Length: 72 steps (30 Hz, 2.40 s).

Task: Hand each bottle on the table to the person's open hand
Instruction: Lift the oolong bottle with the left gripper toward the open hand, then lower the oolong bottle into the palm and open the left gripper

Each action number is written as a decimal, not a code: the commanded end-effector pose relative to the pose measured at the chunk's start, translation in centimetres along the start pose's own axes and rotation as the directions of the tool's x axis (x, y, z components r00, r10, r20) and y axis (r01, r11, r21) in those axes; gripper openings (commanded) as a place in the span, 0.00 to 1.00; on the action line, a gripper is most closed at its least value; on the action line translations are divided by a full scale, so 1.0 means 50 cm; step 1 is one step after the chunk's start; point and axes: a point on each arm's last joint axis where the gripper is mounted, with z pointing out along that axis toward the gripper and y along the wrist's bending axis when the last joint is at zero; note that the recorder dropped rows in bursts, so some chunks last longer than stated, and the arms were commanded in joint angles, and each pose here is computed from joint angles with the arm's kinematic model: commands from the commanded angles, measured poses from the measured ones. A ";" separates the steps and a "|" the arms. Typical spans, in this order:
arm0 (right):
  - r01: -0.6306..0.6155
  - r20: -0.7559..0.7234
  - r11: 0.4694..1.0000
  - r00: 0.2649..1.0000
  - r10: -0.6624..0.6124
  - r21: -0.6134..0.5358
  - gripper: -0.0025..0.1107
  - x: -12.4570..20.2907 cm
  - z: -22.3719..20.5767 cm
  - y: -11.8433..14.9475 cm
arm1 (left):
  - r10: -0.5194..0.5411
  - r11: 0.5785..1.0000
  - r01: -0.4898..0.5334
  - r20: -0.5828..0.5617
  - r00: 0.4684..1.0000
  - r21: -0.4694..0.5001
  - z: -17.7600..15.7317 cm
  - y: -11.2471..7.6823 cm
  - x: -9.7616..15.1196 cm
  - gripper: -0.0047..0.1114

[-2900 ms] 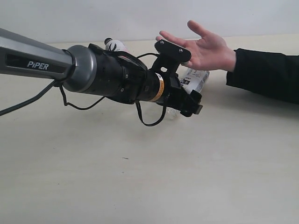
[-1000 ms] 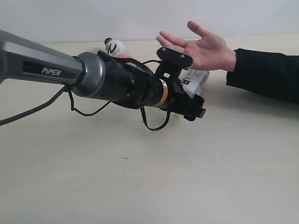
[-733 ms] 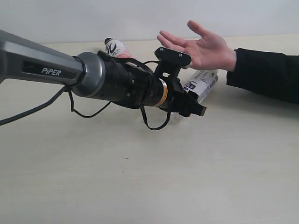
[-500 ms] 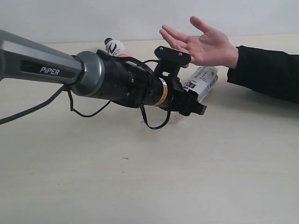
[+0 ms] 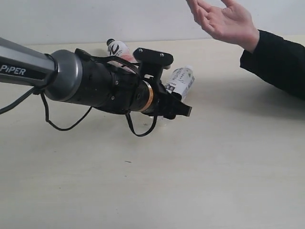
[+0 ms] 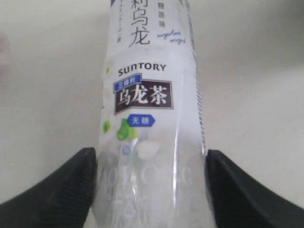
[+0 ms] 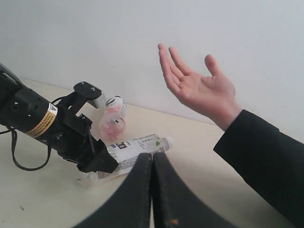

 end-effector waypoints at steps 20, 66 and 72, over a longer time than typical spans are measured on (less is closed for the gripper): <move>0.002 0.012 1.000 1.000 -0.002 0.000 0.03 0.001 0.000 0.000 | -0.212 0.956 0.244 0.191 0.958 -0.164 -0.284 0.072 -0.049 0.04; 0.002 0.012 1.000 1.000 -0.002 0.000 0.03 0.001 0.000 0.000 | -0.435 0.868 0.486 0.322 0.841 -0.097 -0.058 -0.167 -0.098 0.04; 0.002 0.012 1.000 1.000 -0.002 0.000 0.03 0.001 0.000 0.000 | -0.448 0.872 0.486 0.301 0.842 -0.062 -0.052 -0.161 -0.104 0.04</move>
